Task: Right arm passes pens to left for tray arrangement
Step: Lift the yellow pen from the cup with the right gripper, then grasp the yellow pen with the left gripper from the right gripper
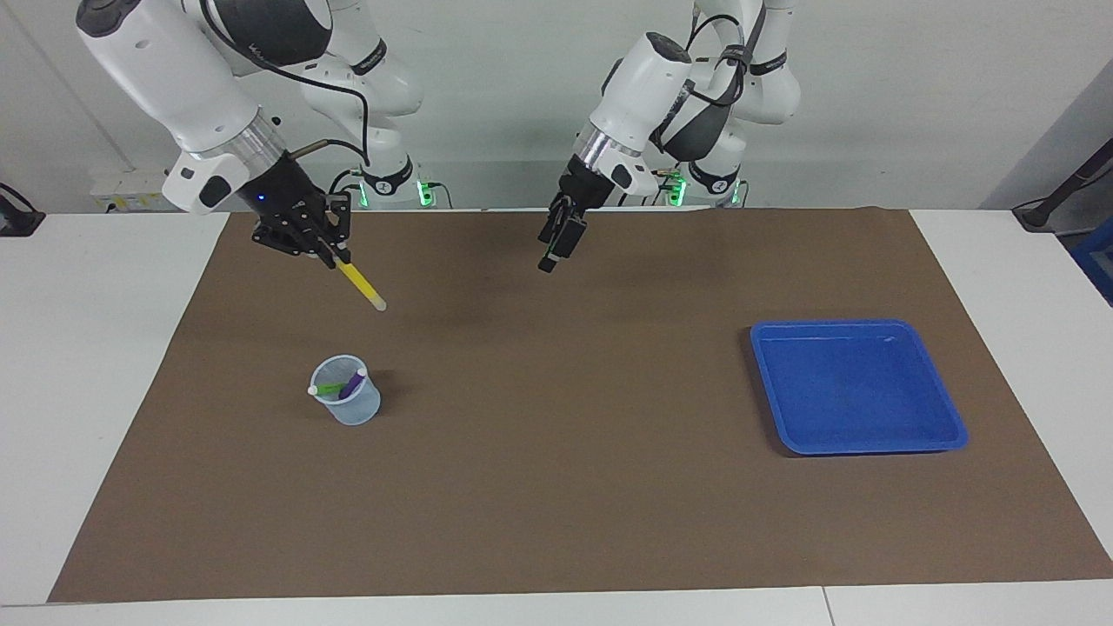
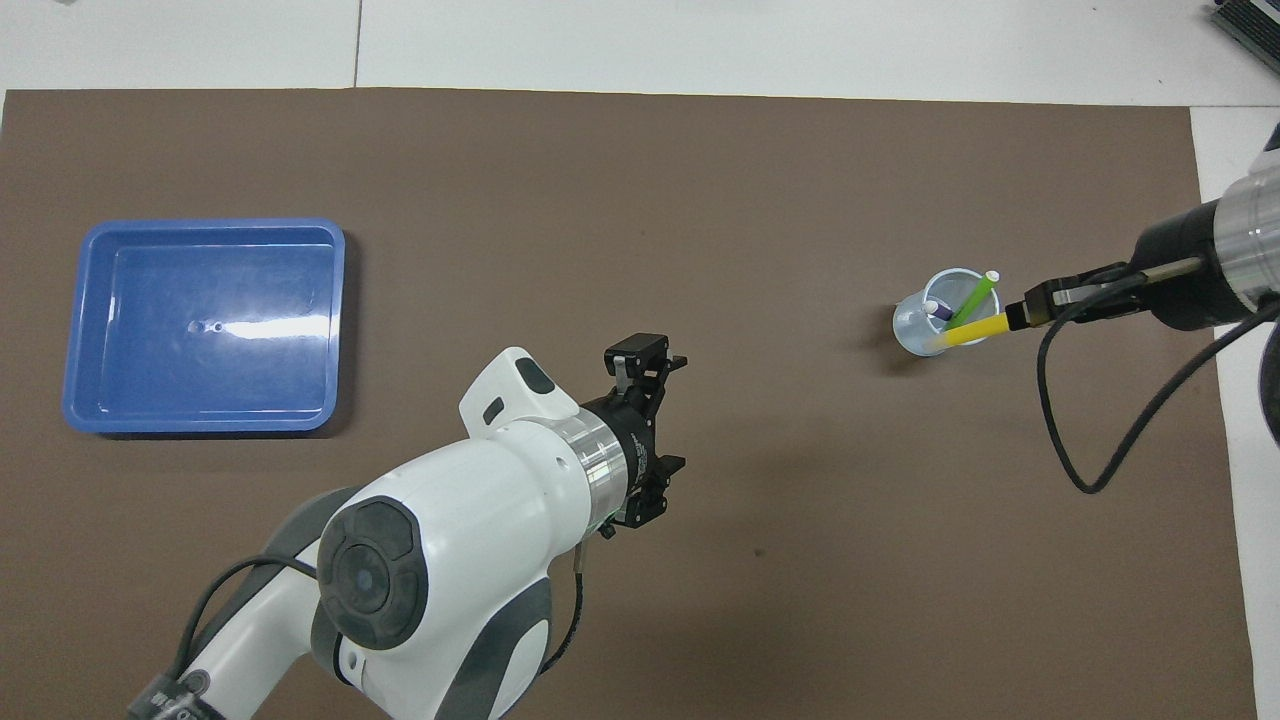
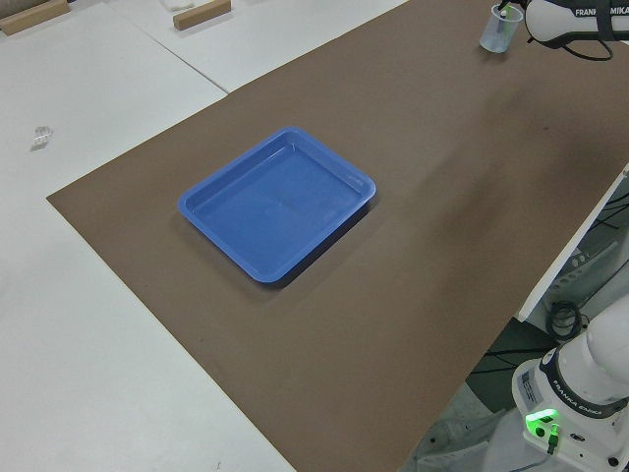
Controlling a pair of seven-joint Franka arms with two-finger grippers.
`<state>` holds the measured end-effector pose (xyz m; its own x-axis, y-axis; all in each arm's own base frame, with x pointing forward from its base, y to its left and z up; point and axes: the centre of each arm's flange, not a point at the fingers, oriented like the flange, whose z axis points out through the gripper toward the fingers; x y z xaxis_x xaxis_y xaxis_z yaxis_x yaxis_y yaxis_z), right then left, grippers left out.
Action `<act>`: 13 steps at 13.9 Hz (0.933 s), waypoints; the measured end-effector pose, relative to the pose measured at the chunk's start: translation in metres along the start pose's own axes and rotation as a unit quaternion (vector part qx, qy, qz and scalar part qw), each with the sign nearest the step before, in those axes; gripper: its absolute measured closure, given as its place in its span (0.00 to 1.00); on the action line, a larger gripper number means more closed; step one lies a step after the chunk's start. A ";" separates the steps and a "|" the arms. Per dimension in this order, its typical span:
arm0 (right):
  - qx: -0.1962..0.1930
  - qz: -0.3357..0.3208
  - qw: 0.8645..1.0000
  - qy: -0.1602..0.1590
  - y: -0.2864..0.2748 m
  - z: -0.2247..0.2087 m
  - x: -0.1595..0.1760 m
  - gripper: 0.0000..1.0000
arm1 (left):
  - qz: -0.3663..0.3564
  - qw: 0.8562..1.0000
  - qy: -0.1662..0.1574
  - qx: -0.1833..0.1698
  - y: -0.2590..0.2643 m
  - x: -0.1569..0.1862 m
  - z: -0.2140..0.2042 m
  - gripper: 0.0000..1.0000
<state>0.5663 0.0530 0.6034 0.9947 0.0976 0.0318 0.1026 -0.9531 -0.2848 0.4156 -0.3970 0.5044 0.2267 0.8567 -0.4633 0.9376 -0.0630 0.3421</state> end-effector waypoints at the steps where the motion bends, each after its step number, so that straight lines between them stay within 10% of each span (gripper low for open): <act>1: 0.013 0.020 1.000 0.002 -0.007 0.004 0.001 0.82 | -0.001 1.000 -0.001 0.000 0.000 -0.001 0.000 0.00; 13: 0.094 0.205 0.974 0.002 -0.145 0.071 0.001 0.82 | -0.075 0.995 -0.050 -0.038 0.024 -0.033 0.011 0.00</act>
<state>0.5526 0.2112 0.5770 0.9523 -0.2816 -0.1172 -0.3039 -0.8420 -0.4457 0.4332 -0.4319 0.5191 0.1137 0.7975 -0.5925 0.9409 0.1050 0.3219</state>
